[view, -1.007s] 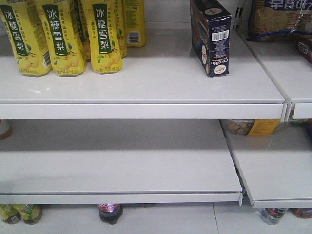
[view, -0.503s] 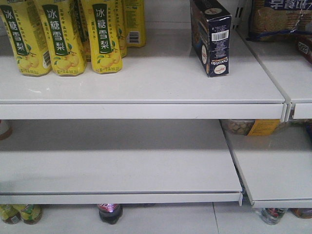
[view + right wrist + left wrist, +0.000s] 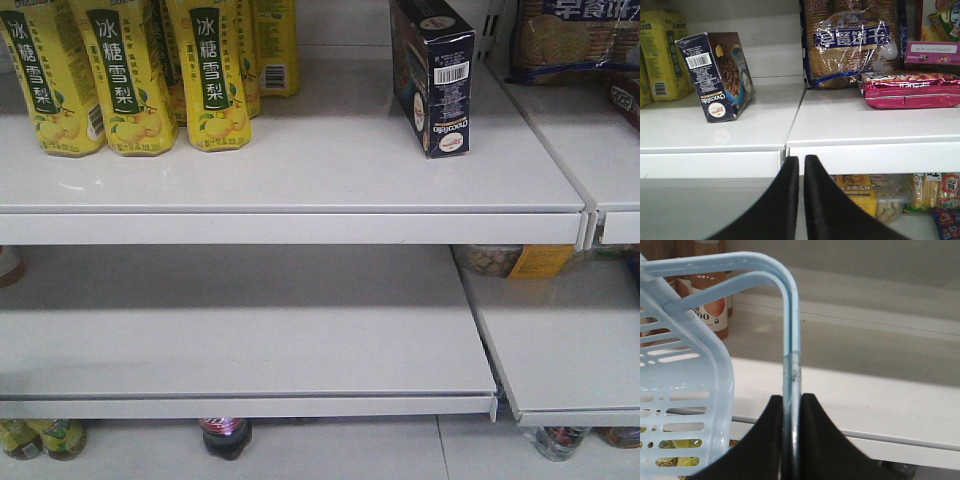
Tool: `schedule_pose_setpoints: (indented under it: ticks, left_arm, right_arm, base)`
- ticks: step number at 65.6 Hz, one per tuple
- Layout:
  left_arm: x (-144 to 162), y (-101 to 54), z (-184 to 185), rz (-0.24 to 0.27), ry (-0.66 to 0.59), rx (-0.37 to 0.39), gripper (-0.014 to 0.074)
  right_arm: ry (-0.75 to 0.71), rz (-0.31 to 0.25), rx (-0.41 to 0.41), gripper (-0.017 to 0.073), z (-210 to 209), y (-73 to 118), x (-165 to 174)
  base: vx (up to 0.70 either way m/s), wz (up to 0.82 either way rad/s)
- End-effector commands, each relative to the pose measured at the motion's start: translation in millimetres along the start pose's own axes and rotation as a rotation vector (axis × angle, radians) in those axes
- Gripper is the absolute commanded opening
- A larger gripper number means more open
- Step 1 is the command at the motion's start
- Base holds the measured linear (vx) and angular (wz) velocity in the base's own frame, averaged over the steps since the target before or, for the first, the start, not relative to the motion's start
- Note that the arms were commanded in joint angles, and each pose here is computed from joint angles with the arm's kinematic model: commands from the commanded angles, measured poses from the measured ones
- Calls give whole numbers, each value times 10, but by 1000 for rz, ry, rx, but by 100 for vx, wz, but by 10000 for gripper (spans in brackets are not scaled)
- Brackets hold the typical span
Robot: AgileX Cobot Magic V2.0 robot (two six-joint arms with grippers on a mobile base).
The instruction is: Left arm holds basket, right arm returns cookies
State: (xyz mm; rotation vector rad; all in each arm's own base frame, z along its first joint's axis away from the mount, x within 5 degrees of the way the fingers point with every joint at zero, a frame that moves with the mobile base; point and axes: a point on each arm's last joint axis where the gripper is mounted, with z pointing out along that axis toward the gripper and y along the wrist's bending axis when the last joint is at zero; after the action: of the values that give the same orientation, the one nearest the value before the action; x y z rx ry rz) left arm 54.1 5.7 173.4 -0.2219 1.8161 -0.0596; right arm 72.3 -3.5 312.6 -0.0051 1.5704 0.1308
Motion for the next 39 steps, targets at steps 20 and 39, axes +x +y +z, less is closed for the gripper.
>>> schedule_pose_setpoints:
  ticks: [20, 39]
  left_arm:
    - [-187, -41, -54, 37, -142, 36, -3]
    - [-187, -41, -54, 37, -142, 36, -3]
  right_arm:
    - [-74, -104, 0, -8, -5, 8, -128]
    - [-106, -54, -20, -8, -14, 39, -155]
  base:
    - [0, 0]
    - [0, 0]
